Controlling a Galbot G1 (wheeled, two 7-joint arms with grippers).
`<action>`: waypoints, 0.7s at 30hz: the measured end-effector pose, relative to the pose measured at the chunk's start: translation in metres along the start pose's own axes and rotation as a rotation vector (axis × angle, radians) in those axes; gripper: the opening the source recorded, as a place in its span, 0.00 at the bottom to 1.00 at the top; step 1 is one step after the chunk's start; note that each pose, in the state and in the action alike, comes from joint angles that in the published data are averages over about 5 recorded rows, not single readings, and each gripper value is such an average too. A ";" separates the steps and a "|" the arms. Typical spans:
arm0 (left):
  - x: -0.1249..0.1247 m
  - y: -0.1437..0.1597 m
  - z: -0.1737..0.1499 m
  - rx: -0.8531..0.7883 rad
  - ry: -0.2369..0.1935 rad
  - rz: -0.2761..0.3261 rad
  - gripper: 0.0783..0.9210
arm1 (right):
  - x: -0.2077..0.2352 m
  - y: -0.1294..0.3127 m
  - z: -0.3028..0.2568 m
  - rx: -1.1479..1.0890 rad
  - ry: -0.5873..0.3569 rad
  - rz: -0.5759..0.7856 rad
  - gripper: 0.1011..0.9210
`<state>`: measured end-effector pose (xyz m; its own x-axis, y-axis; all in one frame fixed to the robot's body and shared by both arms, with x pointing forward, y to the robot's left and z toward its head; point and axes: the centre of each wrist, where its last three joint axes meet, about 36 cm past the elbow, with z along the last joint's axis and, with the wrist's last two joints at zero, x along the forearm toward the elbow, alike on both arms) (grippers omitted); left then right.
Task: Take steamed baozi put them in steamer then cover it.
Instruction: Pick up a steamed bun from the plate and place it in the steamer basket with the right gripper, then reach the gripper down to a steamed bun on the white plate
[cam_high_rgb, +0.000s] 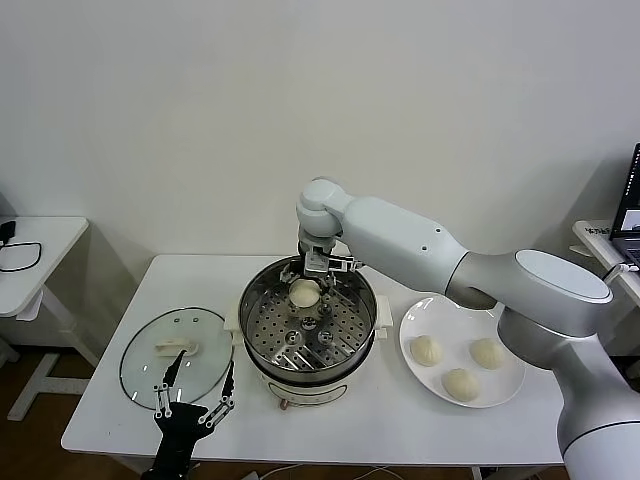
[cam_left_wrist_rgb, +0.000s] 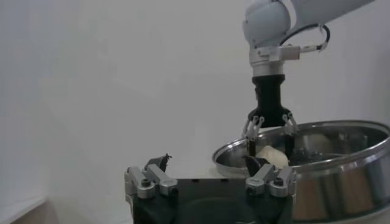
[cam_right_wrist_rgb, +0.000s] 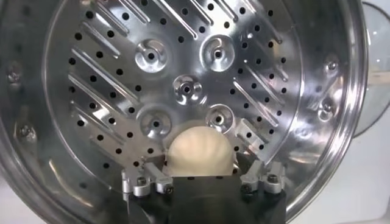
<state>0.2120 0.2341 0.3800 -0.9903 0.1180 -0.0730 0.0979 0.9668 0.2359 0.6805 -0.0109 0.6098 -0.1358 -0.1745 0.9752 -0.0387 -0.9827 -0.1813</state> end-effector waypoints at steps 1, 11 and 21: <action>0.000 0.000 0.000 0.000 0.000 0.000 0.88 | 0.005 0.002 0.000 -0.011 0.000 0.003 0.88; -0.001 0.000 -0.002 -0.001 -0.006 0.006 0.88 | 0.081 0.072 0.020 -0.351 -0.012 0.059 0.88; -0.002 -0.004 -0.005 0.009 -0.012 0.018 0.88 | 0.094 0.207 0.030 -0.898 -0.064 0.058 0.88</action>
<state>0.2136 0.2287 0.3836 -0.9872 0.1378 -0.0805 0.1163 0.9665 0.2288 0.6897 -0.2322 0.6681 -0.1071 -0.2522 0.9617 -0.7960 -0.5579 -0.2349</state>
